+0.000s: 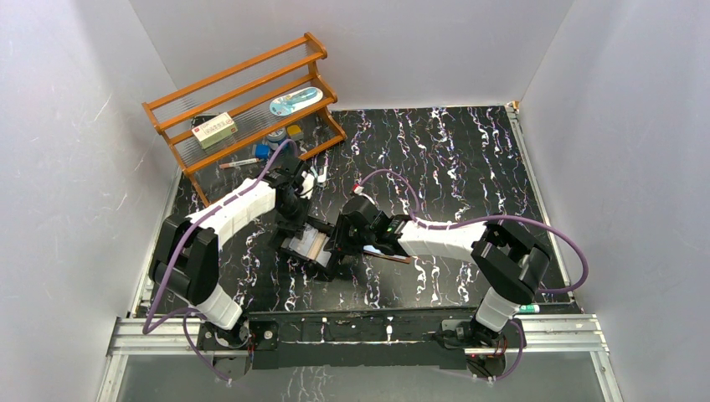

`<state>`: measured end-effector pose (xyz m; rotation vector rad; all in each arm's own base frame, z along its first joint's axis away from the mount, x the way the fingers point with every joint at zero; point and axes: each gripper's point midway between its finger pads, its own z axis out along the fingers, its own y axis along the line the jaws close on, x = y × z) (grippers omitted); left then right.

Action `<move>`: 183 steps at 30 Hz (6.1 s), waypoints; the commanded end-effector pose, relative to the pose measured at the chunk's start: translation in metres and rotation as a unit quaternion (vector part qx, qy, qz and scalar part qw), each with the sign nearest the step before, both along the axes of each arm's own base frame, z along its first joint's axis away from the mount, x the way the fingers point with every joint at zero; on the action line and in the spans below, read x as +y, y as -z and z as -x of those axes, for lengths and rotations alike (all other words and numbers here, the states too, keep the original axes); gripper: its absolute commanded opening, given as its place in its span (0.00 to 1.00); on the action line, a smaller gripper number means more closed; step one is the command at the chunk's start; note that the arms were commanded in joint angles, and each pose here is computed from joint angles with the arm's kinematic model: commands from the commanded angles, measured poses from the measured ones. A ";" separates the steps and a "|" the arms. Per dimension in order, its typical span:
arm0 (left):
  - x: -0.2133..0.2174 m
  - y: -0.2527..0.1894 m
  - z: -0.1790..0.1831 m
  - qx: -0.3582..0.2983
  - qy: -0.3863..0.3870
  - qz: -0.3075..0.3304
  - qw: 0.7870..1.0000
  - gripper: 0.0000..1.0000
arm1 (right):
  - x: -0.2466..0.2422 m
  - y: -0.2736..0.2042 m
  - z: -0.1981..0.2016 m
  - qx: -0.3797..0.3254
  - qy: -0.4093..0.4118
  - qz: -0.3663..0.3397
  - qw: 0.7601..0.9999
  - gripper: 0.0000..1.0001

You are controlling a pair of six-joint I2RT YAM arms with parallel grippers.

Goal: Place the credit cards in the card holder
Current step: Pick up the credit card from the storage box, then insert the credit card into the card holder.

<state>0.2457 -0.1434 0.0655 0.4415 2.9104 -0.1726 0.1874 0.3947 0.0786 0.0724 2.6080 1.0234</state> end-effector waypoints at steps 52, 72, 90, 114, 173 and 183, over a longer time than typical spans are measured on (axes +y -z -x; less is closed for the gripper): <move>-0.127 -0.221 0.034 -0.037 -0.009 0.512 0.858 0.00 | -0.072 -0.194 -0.012 -0.124 -0.028 -0.386 0.914 0.41; -0.128 -0.216 0.041 -0.016 -0.008 0.519 0.855 0.00 | -0.100 -0.205 -0.028 -0.158 0.048 -0.347 0.923 0.47; -0.132 -0.201 0.038 0.002 -0.020 0.526 0.850 0.09 | -0.087 -0.206 -0.019 -0.148 -0.001 -0.383 0.912 0.02; -0.141 -0.076 -0.020 0.002 -0.024 0.266 0.964 0.33 | -0.186 -0.056 -0.066 -0.104 0.112 -0.081 0.985 0.00; -0.167 0.030 0.005 0.103 0.026 0.157 0.982 0.08 | -0.179 0.028 -0.067 -0.030 0.109 -0.103 0.988 0.00; -0.154 -0.002 -0.022 0.034 -0.003 0.113 0.993 0.36 | -0.197 0.042 -0.060 -0.020 0.119 -0.064 0.991 0.00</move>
